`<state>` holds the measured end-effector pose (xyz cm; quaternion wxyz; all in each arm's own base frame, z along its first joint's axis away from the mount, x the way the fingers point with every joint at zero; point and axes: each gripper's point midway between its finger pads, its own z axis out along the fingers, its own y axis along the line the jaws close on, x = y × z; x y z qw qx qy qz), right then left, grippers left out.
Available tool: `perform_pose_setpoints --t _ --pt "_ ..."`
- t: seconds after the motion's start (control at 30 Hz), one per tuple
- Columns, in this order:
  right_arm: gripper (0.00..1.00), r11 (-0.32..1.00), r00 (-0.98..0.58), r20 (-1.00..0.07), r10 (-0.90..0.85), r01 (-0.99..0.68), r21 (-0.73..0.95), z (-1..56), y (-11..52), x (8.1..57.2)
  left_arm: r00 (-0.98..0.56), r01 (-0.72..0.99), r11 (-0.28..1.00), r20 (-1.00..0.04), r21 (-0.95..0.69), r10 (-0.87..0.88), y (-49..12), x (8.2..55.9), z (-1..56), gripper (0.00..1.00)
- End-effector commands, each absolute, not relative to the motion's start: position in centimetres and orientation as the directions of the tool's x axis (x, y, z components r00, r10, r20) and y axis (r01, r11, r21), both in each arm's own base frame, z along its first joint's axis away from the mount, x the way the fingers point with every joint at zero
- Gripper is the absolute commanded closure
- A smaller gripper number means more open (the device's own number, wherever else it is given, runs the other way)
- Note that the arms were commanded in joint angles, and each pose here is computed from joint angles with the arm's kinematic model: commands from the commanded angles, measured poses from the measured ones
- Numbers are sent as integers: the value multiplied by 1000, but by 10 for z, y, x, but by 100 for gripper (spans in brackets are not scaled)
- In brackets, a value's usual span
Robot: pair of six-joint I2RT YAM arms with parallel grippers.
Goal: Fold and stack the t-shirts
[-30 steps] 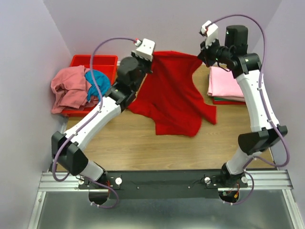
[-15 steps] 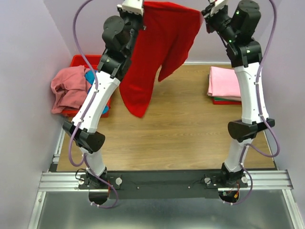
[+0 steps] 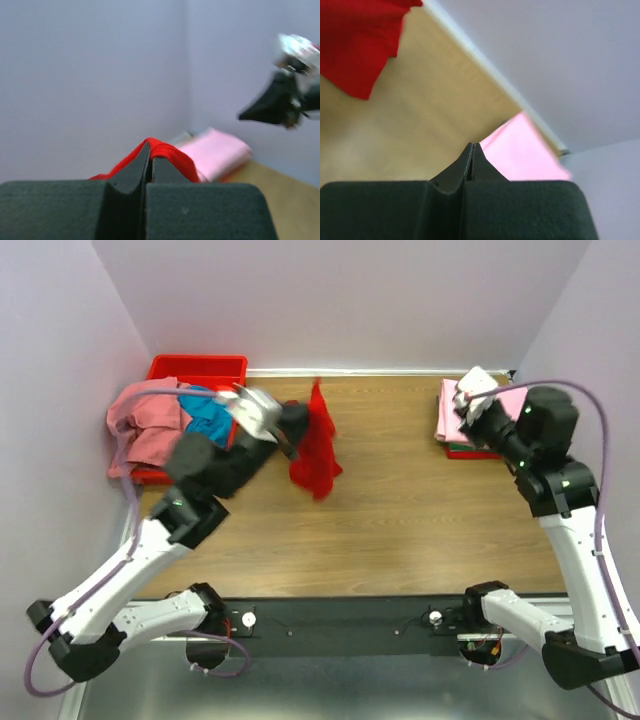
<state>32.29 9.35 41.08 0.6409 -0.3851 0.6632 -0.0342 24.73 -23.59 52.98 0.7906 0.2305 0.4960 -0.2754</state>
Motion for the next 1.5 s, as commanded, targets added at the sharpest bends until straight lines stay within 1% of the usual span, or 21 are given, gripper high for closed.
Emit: perform_pose_setpoints --t 0.0,0.03,0.07,0.1,0.17,0.27,0.3,0.37,0.47,0.6,0.7,0.73,0.8,0.87,0.9,0.97,1.03,1.07,1.17,1.37,1.47 --pt "100 597 -60 -816 -575 -712 -369 304 110 282 -196 886 408 -976 -219 -98 -322 192 338 100" --pt "99 580 -111 -833 -542 -766 -276 280 120 267 -270 876 396 -961 -274 -68 -327 179 310 100" --pt "95 562 -138 -835 -532 -795 -227 267 126 260 -332 866 381 -942 -324 -46 -330 163 288 100" --pt "89 539 -201 -835 -512 -832 -130 243 133 247 -450 829 377 -893 -414 8 -334 140 244 100" --pt "87 516 -266 -821 -505 -856 -40 218 140 242 -539 780 404 -841 -477 47 -329 119 209 100" --pt "79 479 -344 -797 -496 -874 79 191 150 238 -606 714 480 -793 -510 60 -315 105 197 100" --pt "77 469 -393 -771 -501 -872 140 176 153 241 -597 687 536 -802 -491 30 -308 115 199 100" --pt "67 437 -427 -758 -493 -875 209 166 161 240 -572 651 590 -820 -478 -32 -292 126 216 100" --pt "56 388 -484 -729 -485 -866 317 148 172 241 -522 640 624 -850 -448 -75 -279 136 237 100" --pt "51 347 -527 -680 -510 -849 397 131 190 246 -411 579 696 -889 -426 -202 -248 156 300 100" --pt "46 331 -529 -675 -514 -849 412 133 203 257 -317 514 739 -897 -436 -308 -212 167 344 100" --pt "43 334 -558 -650 -517 -830 447 125 208 259 -289 479 756 -894 -445 -343 -195 169 357 100" --pt "41 327 -558 -640 -528 -829 453 123 217 264 -277 446 775 -892 -449 -357 -182 170 361 100" --pt "39 309 -536 -635 -556 -843 441 122 233 270 -288 411 790 -887 -455 -361 -169 168 356 100" --pt "38 298 -535 -611 -583 -841 452 109 243 269 -287 395 795 -884 -461 -370 -164 168 356 100" --pt "37 331 -530 -591 -608 -846 418 100 253 282 -296 377 790 -871 -483 -392 -155 165 354 100" --pt "37 376 -548 -531 -647 -834 403 75 265 289 -303 364 784 -860 -502 -410 -151 164 351 100" --pt "37 382 -544 -533 -648 -838 390 74 272 298 -303 362 782 -858 -507 -416 -149 163 351 100" --pt "37 407 -557 -488 -672 -828 385 56 284 300 -308 346 781 -850 -519 -428 -144 162 347 100" --pt "36 410 -560 -458 -691 -825 390 37 304 279 -304 325 785 -844 -527 -441 -139 163 345 100" --pt "34 405 -553 -465 -692 -830 384 34 312 274 -269 219 798 -821 -561 -503 -115 169 347 100"
